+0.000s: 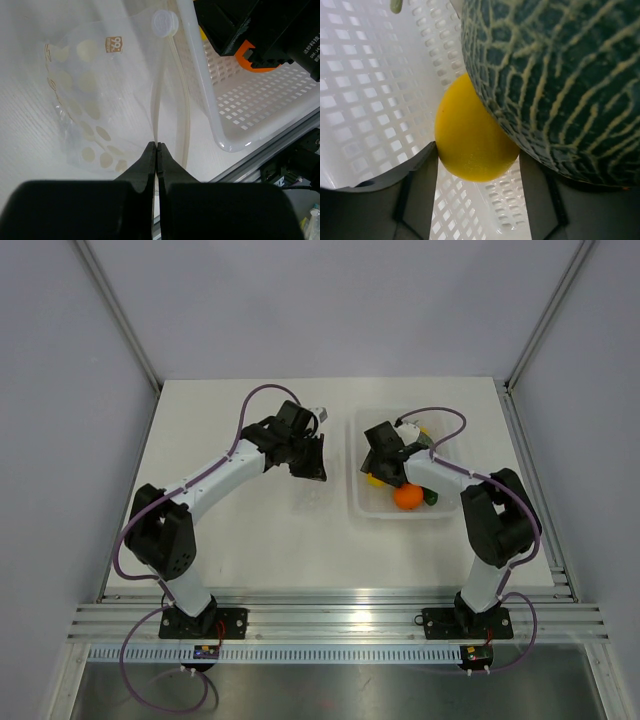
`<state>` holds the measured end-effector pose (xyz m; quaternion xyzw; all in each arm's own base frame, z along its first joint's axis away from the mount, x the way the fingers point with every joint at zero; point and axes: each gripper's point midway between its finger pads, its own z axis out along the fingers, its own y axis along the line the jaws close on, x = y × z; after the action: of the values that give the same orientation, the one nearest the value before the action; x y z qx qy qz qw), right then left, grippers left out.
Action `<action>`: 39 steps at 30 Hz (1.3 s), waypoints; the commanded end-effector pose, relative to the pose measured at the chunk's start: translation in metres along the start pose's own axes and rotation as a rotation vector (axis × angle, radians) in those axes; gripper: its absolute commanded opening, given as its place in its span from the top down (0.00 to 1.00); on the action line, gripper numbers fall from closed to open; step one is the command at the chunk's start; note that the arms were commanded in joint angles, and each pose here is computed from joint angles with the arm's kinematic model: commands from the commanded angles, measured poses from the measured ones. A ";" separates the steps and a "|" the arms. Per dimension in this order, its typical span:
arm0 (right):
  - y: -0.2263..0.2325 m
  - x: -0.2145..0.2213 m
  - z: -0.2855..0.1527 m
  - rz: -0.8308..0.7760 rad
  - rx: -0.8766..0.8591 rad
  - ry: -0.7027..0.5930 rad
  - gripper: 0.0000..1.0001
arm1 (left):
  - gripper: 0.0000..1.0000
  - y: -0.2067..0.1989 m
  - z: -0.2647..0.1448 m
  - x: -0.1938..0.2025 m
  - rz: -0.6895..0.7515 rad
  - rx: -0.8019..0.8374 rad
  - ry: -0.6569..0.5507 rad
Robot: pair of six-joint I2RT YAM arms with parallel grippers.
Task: Place the food in the zip-top bag and seal the zipper
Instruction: Pick up the fake fruit from the bin.
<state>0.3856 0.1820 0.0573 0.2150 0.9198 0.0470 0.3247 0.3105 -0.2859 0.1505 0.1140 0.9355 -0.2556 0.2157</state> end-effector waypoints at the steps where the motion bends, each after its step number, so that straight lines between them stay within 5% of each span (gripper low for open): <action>1: 0.005 -0.023 -0.009 0.030 -0.041 -0.086 0.40 | 1.00 -0.020 -0.011 -0.019 0.022 0.050 -0.051; 6: 0.009 -0.025 -0.031 0.023 -0.117 -0.090 0.54 | 1.00 -0.023 -0.010 -0.019 0.026 0.055 -0.049; 25: 0.064 -0.038 -0.167 -0.014 -0.513 -0.149 0.55 | 1.00 -0.032 -0.002 -0.022 0.028 0.070 -0.037; 39: 0.105 -0.008 -0.163 0.012 -0.612 -0.064 0.56 | 1.00 -0.040 -0.001 -0.027 0.025 0.088 -0.035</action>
<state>0.3222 0.2634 0.1875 0.1107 0.8732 0.2746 0.3872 0.3144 -0.3091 0.1600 0.1261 0.9302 -0.2704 0.2136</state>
